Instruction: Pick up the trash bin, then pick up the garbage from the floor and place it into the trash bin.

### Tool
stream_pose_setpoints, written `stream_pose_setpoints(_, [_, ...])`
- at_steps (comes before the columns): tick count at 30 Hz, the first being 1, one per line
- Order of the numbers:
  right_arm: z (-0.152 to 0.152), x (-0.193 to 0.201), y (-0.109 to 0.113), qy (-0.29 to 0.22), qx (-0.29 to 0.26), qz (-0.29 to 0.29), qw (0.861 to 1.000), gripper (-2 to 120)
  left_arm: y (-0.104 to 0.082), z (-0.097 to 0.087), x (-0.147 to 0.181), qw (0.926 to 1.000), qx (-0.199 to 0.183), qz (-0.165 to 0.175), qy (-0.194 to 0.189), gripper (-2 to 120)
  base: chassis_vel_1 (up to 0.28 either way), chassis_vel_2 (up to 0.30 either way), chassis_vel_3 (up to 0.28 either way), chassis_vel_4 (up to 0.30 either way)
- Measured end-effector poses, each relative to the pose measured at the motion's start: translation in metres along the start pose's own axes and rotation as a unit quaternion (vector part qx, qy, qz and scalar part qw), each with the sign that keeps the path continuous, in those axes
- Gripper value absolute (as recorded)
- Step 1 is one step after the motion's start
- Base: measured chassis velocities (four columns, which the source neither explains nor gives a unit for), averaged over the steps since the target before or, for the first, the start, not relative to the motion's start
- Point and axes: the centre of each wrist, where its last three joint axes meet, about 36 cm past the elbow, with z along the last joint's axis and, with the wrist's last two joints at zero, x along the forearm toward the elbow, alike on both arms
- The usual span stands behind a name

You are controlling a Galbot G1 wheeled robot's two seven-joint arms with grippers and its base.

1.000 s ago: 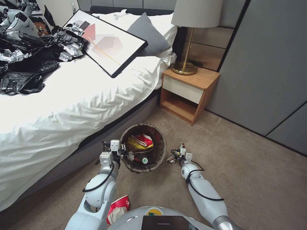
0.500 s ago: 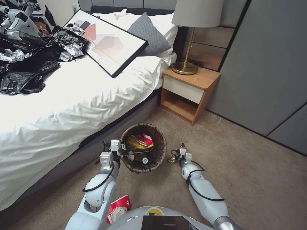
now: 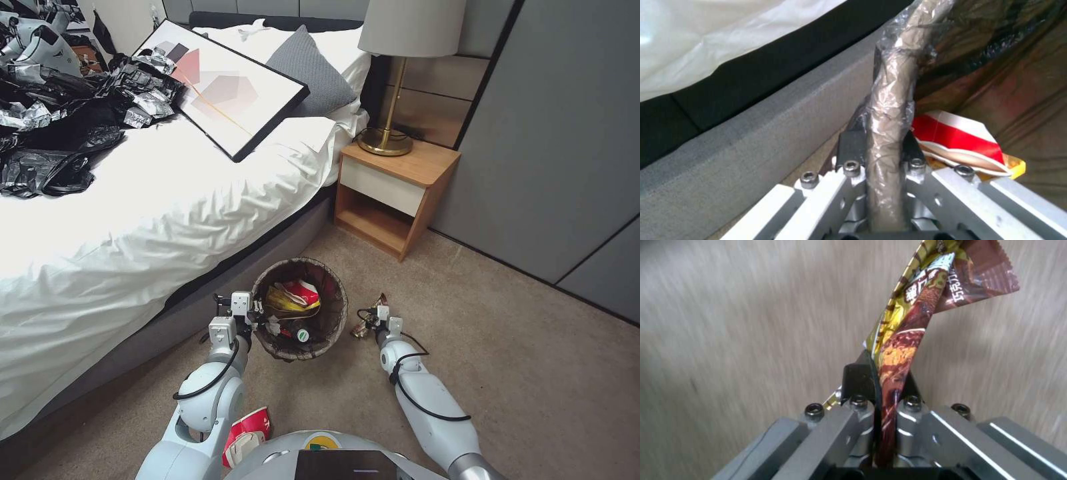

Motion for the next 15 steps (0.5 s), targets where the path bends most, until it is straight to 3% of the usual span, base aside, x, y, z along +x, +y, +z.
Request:
stream_pose_setpoints(5, [-0.008,0.005,0.003,-0.038,0.0,-0.003,0.999,0,0.001,0.0,0.0,1.0,0.0,0.0,0.0,2,0.0,0.0,0.0,0.0])
stream_pose_setpoints(6, [-0.012,0.006,0.004,-0.055,0.004,-0.003,0.998,0,0.001,0.0,0.0,1.0,0.0,0.0,0.001,2,0.0,0.0,0.0,0.0])
stream_pose_setpoints(7, [-0.021,0.009,0.004,-0.105,0.026,0.003,0.994,0,0.001,0.0,0.0,1.0,0.001,-0.001,0.001,2,0.0,0.0,0.0,0.0])
stream_pose_setpoints(9, [-0.025,0.011,0.003,-0.131,0.043,0.006,0.99,0,0.001,0.0,-0.001,1.0,0.001,0.0,0.001,2,0.0,0.0,0.0,0.0])
stream_pose_setpoints(10, [-0.04,0.016,0.0,-0.196,0.074,0.011,0.978,0,0.001,0.0,-0.001,1.0,0.001,-0.001,0.001,2,0.0,0.0,0.0,0.0])
stream_pose_setpoints(11, [-0.04,0.016,0.0,-0.196,0.074,0.011,0.978,0,0.001,0.0,-0.001,1.0,0.001,-0.001,0.001,2,0.0,0.0,0.0,0.0])
stream_pose_setpoints(12, [-0.055,0.023,0.0,-0.246,0.085,0.008,0.965,0,0.001,0.0,-0.001,1.0,0.001,-0.001,0.001,2,0.0,0.0,0.0,0.0])
stream_pose_setpoints(13, [-0.055,0.023,0.0,-0.246,0.085,0.008,0.965,0,0.001,0.0,-0.001,1.0,0.001,-0.001,0.001,2,0.0,0.0,0.0,0.0])
stream_pose_setpoints(15, [-0.098,0.048,0.002,-0.368,0.1,-0.038,0.923,0,0.001,0.0,0.0,1.0,0.002,0.0,0.003,2,0.0,0.0,0.0,0.0])
